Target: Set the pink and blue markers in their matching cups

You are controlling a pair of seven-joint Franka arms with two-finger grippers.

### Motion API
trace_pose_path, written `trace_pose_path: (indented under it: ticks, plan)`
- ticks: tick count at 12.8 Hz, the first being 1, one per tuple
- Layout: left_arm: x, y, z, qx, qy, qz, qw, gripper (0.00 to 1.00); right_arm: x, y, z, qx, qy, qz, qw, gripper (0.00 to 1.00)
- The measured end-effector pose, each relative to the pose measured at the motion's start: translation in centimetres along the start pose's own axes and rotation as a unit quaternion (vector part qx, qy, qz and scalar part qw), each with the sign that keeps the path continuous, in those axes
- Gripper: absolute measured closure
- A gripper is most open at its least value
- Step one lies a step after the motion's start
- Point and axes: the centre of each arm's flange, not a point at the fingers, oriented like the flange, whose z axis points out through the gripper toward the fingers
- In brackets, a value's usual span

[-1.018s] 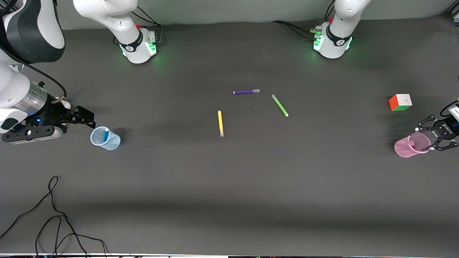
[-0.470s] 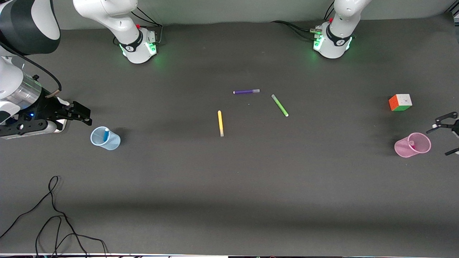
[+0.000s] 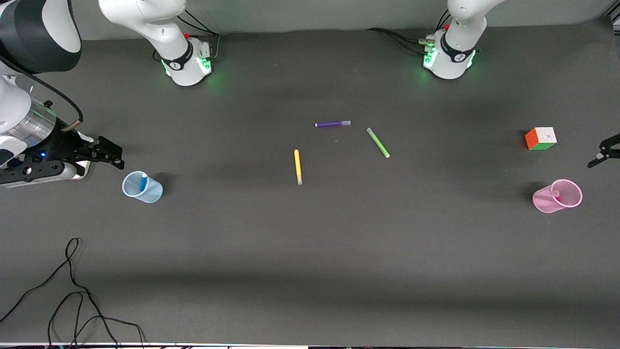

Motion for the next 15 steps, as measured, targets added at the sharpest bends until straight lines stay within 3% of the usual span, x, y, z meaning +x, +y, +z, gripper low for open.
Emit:
trace_pose_path:
  ticks: [4, 8, 15]
  plan:
    - [8.4, 7.0, -1.6, 0.045, -0.059, -0.075, 0.994, 0.0, 0.0, 0.0, 0.2, 0.0, -0.003, 0.0, 1.0, 0.0]
    - [15.3, 13.5, -0.7, 0.084, -0.114, -0.151, 0.978, 0.0, -0.1, 0.0, 0.5, 0.0, -0.005, 0.0, 1.0, 0.0]
    - [20.2, 19.3, 0.9, 0.115, -0.137, -0.286, 0.941, 0.0, 0.2, 0.0, 0.5, 0.0, 0.003, 0.0, 1.0, 0.0]
